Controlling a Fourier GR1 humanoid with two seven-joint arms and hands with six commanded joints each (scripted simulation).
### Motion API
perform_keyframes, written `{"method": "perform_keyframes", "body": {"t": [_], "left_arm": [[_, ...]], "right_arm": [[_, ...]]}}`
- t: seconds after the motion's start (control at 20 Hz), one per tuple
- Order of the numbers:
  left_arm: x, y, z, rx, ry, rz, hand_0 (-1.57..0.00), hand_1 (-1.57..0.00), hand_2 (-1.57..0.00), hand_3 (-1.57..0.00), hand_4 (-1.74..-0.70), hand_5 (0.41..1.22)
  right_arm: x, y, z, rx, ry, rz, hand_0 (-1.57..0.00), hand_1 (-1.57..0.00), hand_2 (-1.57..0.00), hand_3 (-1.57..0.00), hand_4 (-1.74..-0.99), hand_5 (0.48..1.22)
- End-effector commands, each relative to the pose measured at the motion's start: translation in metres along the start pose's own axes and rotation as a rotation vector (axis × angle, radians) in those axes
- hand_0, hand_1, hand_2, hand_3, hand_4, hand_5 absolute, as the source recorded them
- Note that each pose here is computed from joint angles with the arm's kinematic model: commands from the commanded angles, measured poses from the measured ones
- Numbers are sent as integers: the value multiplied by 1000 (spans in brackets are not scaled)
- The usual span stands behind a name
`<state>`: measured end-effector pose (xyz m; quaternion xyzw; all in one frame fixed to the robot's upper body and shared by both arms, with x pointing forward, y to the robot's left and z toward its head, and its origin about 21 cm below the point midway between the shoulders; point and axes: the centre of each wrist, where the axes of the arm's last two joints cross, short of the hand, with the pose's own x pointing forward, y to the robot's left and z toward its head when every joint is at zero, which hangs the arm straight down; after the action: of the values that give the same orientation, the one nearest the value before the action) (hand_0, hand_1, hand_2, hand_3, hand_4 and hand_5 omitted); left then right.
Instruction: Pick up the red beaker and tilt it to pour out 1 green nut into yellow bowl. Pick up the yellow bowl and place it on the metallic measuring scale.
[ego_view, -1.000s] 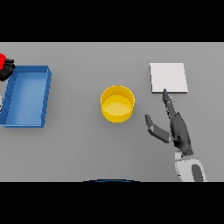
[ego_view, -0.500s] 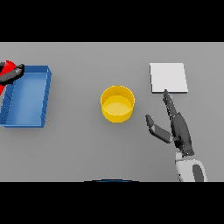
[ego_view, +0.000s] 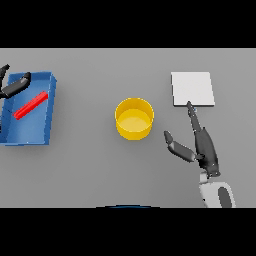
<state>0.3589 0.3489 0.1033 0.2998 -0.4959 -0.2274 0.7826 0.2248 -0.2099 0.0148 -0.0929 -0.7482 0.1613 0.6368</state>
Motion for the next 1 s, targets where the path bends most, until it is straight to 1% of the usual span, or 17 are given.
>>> {"method": "perform_keyframes", "body": {"t": [0.0, 0.05, 0.1, 0.15, 0.2, 0.25, 0.3, 0.35, 0.45, 0.55, 0.6, 0.7, 0.75, 0.8, 0.9, 0.95], "left_arm": [[1, 1, 0, 6, -19, 15, -51, -46, -44, -45, -779, 635], [0, 2, 1, 7, -32, 39, -40, -37, -35, -36, -784, 644], [-1, 1, 2, 5, -47, 55, -32, -29, -28, -29, -786, 652], [2, -1, 3, 0, -55, 71, -25, -23, -22, -23, -793, 657], [2, -3, 5, -4, -75, 77, -20, -18, -17, -18, -798, 661], [2, -4, 6, -2, -71, 77, -16, -15, -14, -14, -799, 666], [3, -8, 7, -14, -62, 81, -13, -11, -11, -11, -800, 673], [4, -6, 6, -5, -43, 84, -10, -9, -8, -9, -802, 678], [3, -10, 7, -13, -51, 86, -6, -5, -5, -5, -806, 687], [5, -11, 8, -25, -54, 91, -3, -3, -3, -3, -811, 688], [2, -7, 9, -20, -58, 90, -3, -2, -2, -2, -812, 688], [0, -6, 8, -19, -57, 86, -1, -1, -1, -1, -809, 687], [-3, -4, 9, -18, -54, 84, -1, -1, -1, -1, -808, 689], [-2, -5, 9, -22, -51, 79, 0, 0, 0, 0, -805, 691], [1, -4, 11, -22, -59, 91, 0, 0, 0, 0, -806, 695], [1, 0, 9, -17, -51, 87, 0, 0, 0, 0, -805, 695]], "right_arm": [[2, -3, -4, 25, -11, 23, 1, 1, 1, 1, -1115, 638], [4, -5, -6, 72, -38, 47, 1, 1, 1, 1, -1087, 649], [8, -3, -11, 129, -66, 81, 1, 1, 1, 1, -1080, 662], [12, -6, -17, 183, -79, 137, 1, 1, 1, 1, -1088, 665], [14, -8, -22, 226, -77, 219, 1, 1, 1, 1, -1103, 662], [18, -10, -29, 261, -79, 312, 1, 1, 1, 1, -1122, 649], [21, -12, -35, 294, -82, 379, 1, 1, 1, 1, -1128, 637], [26, -14, -43, 336, -121, 458, 1, 1, 1, 1, -1132, 631], [31, -10, -58, 426, -167, 604, 1, 1, 1, 1, -1142, 627], [42, -5, -70, 517, -232, 709, 1, 1, 1, 1, -1152, 632], [46, -4, -74, 555, -254, 745, 1, 1, 1, 1, -1157, 635], [47, 5, -81, 641, -285, 830, 1, 1, 1, 1, -1167, 639], [46, 5, -86, 679, -297, 871, 1, 1, 1, 1, -1164, 641], [49, 9, -90, 708, -310, 898, 1, 1, 1, 1, -1161, 643], [45, 22, -98, 764, -323, 940, 1, 1, 1, 1, -1153, 639], [45, 23, -102, 793, -336, 963, 1, 1, 1, 1, -1154, 639]]}}
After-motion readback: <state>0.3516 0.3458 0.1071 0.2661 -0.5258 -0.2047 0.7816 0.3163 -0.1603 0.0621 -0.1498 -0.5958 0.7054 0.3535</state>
